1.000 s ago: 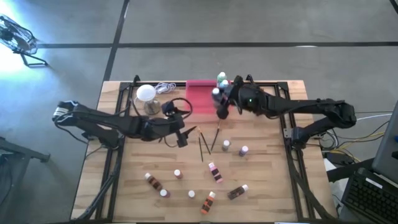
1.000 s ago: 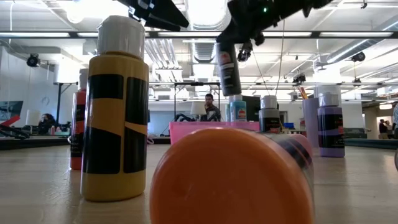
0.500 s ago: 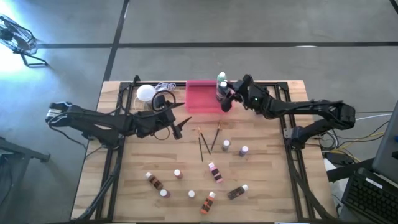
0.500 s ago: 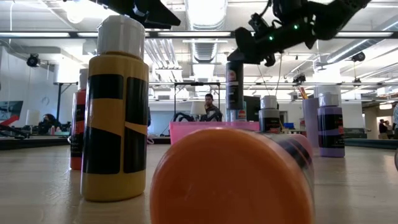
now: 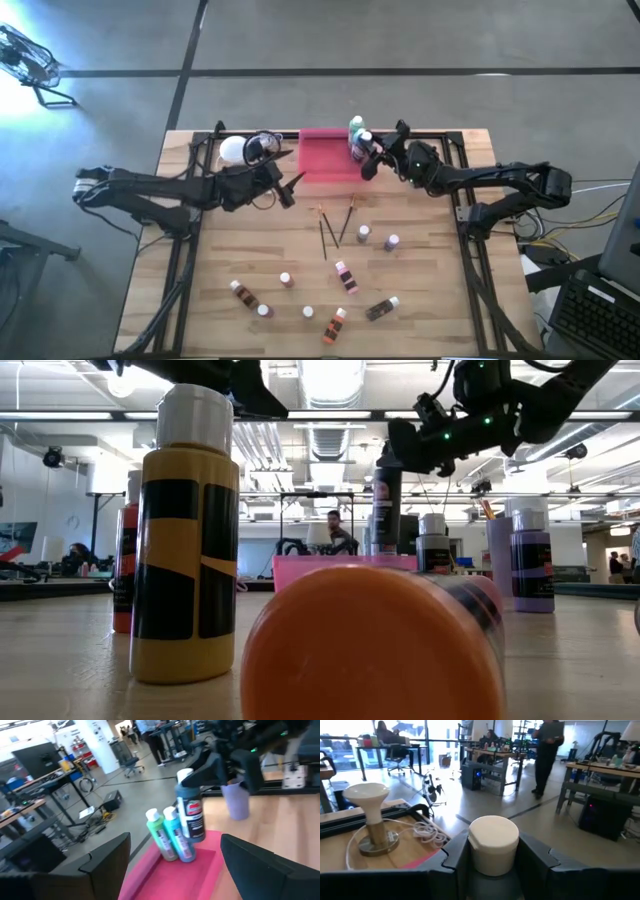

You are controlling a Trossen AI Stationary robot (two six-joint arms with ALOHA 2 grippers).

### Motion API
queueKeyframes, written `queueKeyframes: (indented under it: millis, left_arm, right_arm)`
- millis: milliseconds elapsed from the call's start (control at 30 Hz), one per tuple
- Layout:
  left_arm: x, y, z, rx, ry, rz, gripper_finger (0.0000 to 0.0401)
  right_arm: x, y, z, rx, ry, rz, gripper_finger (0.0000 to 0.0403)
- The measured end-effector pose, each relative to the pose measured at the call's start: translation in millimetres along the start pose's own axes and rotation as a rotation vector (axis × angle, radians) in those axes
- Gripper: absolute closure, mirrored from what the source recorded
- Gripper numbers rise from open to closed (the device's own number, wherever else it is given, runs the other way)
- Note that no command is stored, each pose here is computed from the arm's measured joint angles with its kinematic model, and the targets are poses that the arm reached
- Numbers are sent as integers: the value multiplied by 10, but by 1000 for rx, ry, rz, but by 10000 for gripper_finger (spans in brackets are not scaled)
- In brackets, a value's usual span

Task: Pick & Place Paint Supplies
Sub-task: Put the black paint bottle into the pink bin

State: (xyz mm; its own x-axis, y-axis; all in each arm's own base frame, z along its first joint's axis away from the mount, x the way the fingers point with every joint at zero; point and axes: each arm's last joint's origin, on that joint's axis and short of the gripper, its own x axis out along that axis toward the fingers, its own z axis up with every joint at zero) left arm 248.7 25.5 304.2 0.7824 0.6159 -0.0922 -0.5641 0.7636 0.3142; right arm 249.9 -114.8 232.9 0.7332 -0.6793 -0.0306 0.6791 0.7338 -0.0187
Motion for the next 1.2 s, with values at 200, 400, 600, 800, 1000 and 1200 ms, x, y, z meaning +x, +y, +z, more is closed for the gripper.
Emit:
queueKeyframes:
  millis: [200,400,600,800,1000,1200]
  left_arm:
    - [100,145,-121,-60,17,67,89]
    - [163,277,-194,-109,-34,139,89]
    - [174,303,-192,-117,-40,148,89]
    - [174,301,-191,-113,-43,139,89]
    - [175,300,-191,-108,-44,134,89]
    - [175,299,-191,-108,-45,132,89]
  right_arm:
    - [5,-54,-31,5,10,-18,285]
    - [-11,-60,-83,3,27,-22,285]
    - [-33,-70,-144,16,45,-33,284]
    - [-38,-72,-156,40,48,-34,285]
    - [8,-52,-238,42,68,-33,283]
    - [171,7,-534,36,107,-37,288]
